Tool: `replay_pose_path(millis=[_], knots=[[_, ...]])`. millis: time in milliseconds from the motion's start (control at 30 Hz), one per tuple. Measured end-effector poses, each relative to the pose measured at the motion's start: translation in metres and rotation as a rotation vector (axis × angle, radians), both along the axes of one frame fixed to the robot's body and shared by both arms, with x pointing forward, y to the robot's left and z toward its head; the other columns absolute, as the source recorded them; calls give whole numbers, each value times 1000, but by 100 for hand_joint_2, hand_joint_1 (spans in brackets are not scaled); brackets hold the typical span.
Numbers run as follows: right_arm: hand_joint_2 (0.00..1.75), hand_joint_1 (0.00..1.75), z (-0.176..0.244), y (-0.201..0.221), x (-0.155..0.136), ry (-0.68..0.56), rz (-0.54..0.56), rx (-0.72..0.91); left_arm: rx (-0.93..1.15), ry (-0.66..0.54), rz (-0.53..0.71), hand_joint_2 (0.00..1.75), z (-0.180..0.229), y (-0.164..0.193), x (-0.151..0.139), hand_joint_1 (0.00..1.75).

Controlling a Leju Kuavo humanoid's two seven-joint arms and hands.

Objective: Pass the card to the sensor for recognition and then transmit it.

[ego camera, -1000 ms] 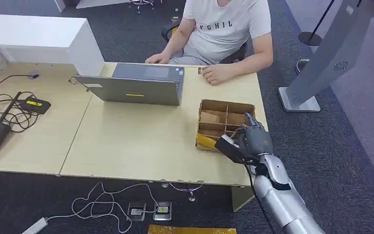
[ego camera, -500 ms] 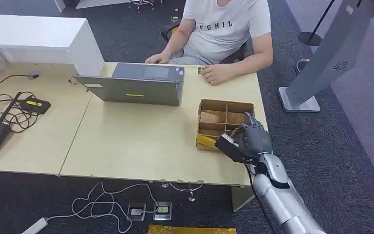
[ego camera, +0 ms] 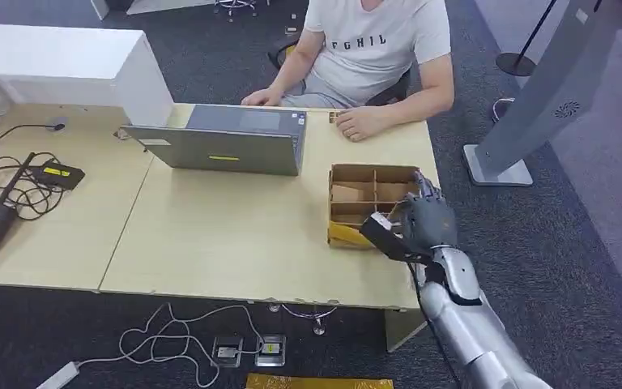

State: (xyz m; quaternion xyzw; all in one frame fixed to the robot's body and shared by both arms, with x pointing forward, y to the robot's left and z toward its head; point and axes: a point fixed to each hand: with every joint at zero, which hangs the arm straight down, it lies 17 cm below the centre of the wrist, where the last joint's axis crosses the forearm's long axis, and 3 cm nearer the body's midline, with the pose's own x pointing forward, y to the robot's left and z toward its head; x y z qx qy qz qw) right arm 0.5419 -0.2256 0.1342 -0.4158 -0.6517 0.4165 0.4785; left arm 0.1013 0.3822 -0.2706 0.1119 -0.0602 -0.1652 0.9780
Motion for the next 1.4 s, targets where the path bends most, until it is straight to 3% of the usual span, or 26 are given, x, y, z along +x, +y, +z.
replay_pose_path(millis=[300,433,833,1400], knots=[[175,175,134,-25,25,-285,-12,-39,3,-9,-7,0,1,3,1,0],[175,175,166,-28,22,-353,-8,-32,1,-8,-8,0,0,3,1,0],[175,175,191,-24,26,-440,3,-38,5,-7,-11,0,1,3,1,0],[175,175,176,-30,64,-376,-53,-88,7,1,-71,0,1,7,0,0]])
